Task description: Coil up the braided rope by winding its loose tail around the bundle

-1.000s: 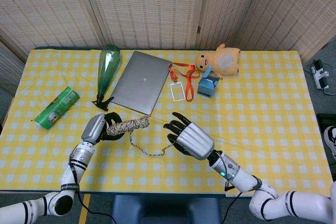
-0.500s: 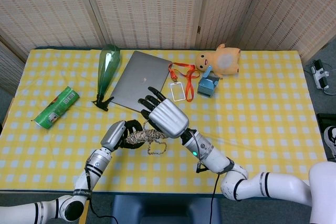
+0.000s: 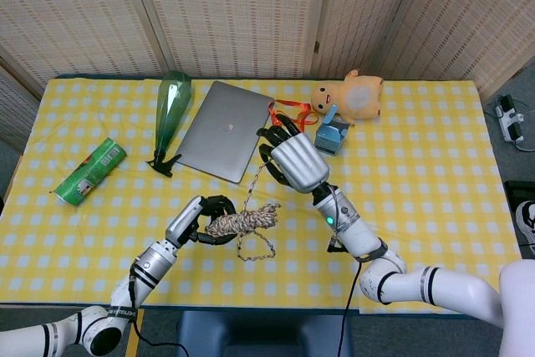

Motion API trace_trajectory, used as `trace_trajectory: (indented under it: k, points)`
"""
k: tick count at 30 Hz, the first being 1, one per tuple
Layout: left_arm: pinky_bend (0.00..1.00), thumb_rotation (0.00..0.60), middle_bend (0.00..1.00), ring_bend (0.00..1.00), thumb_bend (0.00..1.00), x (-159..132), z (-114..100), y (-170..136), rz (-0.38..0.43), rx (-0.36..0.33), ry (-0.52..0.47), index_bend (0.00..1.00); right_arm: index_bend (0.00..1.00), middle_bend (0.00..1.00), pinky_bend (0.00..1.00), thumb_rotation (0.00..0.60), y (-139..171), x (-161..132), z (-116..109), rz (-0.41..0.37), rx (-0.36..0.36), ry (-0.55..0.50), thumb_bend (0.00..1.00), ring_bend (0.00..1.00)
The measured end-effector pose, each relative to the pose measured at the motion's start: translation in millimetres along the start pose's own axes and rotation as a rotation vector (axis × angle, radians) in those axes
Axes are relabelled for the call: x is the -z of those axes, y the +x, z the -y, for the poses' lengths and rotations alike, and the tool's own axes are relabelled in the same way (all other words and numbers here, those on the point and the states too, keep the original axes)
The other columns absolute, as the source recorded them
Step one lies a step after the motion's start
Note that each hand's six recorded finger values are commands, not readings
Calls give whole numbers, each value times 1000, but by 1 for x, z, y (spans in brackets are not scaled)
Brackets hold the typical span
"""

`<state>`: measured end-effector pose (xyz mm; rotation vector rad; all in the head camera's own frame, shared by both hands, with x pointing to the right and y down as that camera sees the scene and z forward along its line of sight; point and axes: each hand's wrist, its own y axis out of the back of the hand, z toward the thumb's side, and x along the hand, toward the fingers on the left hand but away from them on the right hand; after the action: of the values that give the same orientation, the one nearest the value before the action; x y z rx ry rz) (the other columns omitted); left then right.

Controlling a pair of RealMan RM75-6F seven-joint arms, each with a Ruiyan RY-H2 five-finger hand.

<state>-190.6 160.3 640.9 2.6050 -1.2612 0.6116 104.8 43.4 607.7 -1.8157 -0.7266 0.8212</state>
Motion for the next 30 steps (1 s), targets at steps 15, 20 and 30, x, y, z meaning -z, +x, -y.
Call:
trace_trajectory:
  k: [15, 20, 30]
  points:
    - [794, 600, 764, 684, 701, -24, -40, -1, 62, -60, -321, 858, 682, 276, 122, 600, 51, 31, 65, 6, -142, 9, 515, 260]
    - [794, 600, 764, 685, 703, -24, -54, 1, 54, -127, -319, 857, 682, 282, 122, 600, 67, 21, 81, -39, -176, 24, 515, 259]
    - [794, 600, 764, 685, 714, -15, -79, 4, 5, -280, -353, 852, 682, 288, 122, 600, 91, 6, 95, -103, -223, 73, 515, 258]
